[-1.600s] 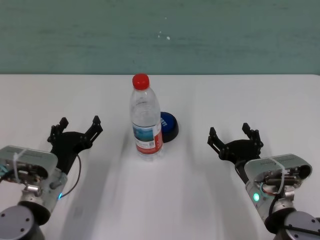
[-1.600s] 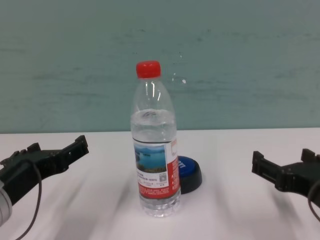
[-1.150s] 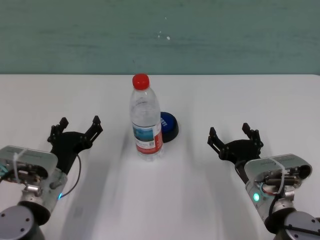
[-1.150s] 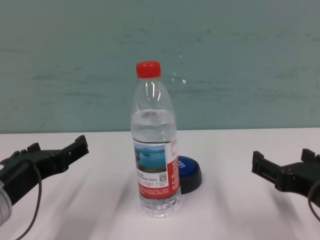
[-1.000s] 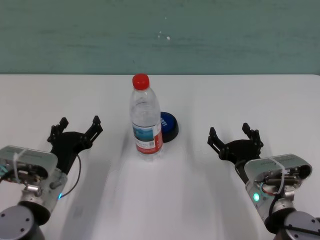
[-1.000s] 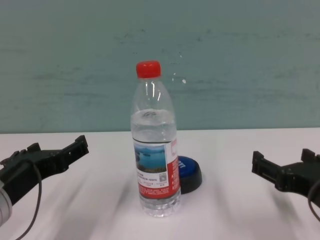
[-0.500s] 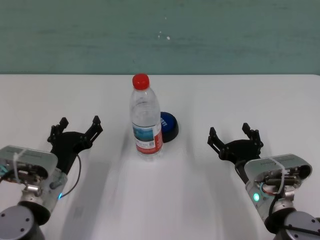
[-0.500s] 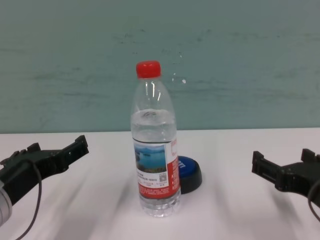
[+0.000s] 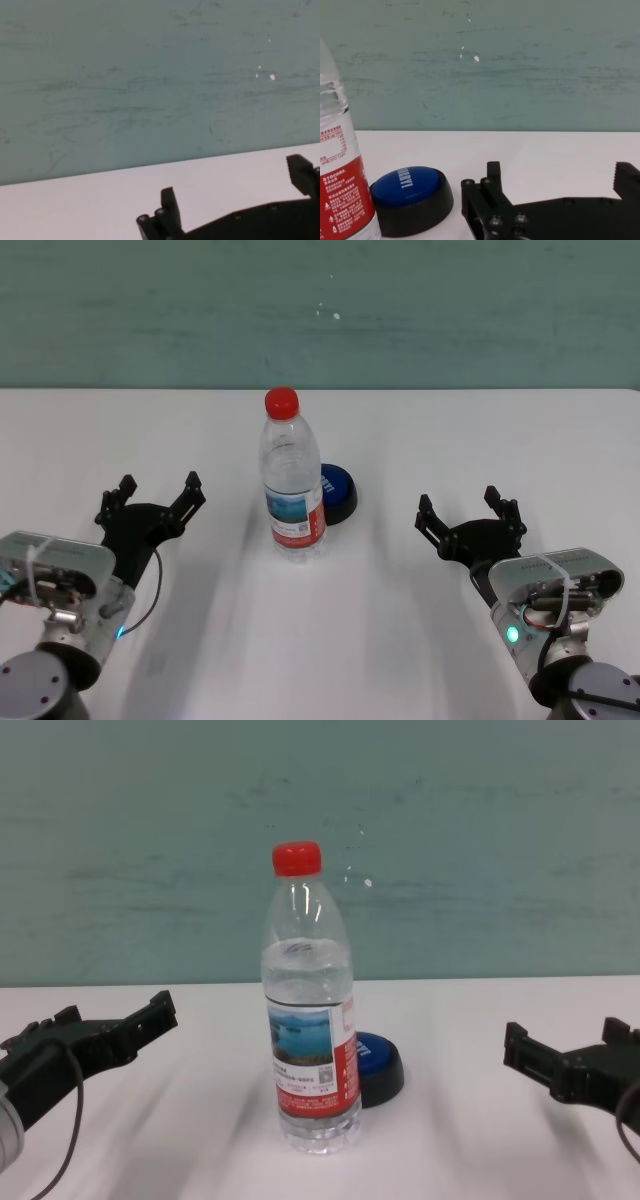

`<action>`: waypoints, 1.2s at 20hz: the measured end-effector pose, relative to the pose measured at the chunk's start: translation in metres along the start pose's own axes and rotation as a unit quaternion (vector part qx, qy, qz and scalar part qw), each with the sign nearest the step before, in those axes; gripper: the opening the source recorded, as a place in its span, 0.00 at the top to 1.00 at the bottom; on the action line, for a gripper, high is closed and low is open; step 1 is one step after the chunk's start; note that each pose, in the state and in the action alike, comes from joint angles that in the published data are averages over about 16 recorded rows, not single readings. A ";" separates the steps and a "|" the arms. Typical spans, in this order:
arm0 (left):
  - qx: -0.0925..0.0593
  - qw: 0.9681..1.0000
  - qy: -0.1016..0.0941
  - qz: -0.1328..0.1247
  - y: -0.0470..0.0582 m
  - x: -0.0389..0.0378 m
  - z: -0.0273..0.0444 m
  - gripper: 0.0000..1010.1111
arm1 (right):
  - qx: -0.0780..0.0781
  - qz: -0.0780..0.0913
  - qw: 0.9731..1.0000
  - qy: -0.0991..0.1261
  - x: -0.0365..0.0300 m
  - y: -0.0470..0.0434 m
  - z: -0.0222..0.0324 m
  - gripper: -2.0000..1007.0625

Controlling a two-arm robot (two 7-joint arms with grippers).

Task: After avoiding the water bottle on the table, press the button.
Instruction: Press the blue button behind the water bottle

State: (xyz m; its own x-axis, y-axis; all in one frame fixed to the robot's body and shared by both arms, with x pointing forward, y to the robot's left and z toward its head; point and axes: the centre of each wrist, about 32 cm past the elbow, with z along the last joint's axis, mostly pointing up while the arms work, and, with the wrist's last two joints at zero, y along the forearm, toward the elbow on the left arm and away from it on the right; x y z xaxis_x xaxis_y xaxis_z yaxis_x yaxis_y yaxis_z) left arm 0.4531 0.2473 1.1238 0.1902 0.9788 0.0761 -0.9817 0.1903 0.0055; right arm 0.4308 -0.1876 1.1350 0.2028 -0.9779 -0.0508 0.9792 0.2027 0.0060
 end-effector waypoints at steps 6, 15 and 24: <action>0.000 1.000 0.000 0.000 0.000 0.0001 -0.0001 0.00 | 0.000 0.000 1.000 0.000 0.0000 0.0000 0.0000 0.00; 0.001 1.000 0.001 -0.011 0.006 0.0053 -0.0032 0.00 | 0.000 0.000 1.000 0.000 0.0000 0.0000 0.0000 0.00; -0.006 1.000 0.002 -0.030 0.020 0.0158 -0.0062 0.00 | 0.000 0.000 1.000 0.000 0.0000 0.0000 0.0000 0.00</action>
State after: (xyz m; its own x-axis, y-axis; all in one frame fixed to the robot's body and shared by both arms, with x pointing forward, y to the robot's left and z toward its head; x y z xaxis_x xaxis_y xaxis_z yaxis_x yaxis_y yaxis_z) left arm 0.4362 0.2671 1.1189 0.2478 0.9661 0.0725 -0.9686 0.2486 -0.0012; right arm 0.4308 -0.1876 1.1350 0.2027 -0.9779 -0.0508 0.9792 0.2027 0.0060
